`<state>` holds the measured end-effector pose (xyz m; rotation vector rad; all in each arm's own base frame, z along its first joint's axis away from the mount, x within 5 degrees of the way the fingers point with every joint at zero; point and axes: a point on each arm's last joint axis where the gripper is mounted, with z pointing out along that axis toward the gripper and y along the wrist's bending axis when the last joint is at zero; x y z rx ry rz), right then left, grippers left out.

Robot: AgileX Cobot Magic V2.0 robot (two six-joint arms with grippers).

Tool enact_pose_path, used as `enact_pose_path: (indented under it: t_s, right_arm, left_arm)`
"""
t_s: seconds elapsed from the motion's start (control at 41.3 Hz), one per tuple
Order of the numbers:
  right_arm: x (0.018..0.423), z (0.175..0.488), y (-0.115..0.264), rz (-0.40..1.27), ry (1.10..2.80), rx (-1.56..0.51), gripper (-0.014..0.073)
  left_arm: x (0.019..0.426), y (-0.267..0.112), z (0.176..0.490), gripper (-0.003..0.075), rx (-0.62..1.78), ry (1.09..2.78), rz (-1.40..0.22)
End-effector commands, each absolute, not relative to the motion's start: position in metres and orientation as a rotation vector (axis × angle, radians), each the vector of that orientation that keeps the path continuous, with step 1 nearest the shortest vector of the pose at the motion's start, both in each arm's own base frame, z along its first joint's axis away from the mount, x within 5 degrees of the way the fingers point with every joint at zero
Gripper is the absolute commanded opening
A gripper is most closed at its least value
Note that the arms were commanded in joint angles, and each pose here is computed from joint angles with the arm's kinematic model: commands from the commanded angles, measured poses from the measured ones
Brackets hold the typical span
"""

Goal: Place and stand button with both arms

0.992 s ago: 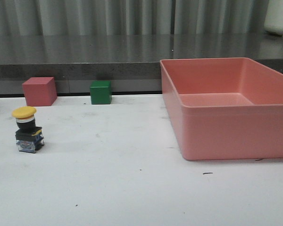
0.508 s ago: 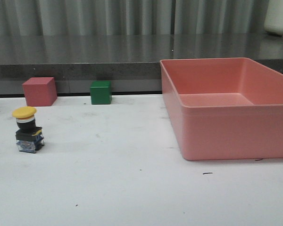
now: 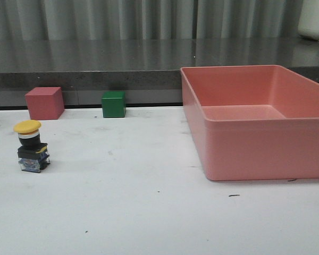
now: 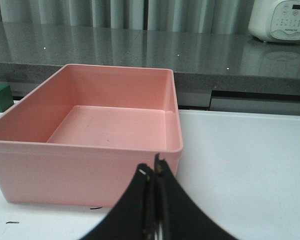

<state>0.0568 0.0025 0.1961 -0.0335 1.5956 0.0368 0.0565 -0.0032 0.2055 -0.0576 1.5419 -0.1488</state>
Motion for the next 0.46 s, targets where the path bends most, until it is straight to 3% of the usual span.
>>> enact_pose_path:
  t_s: [0.0, 0.435]
  right_arm:
    - [0.0549, 0.2062, 0.0021, 0.03, 1.485, -0.03, -0.0068]
    - [0.0549, 0.2062, 0.0021, 0.03, 1.485, -0.03, -0.0068]
  left_arm:
    - [0.0549, -0.003, 0.2092, -0.002, -0.059, 1.454, -0.155]
    - [0.0549, -0.0015, 0.2092, -0.002, -0.079, 1.453, -0.132]
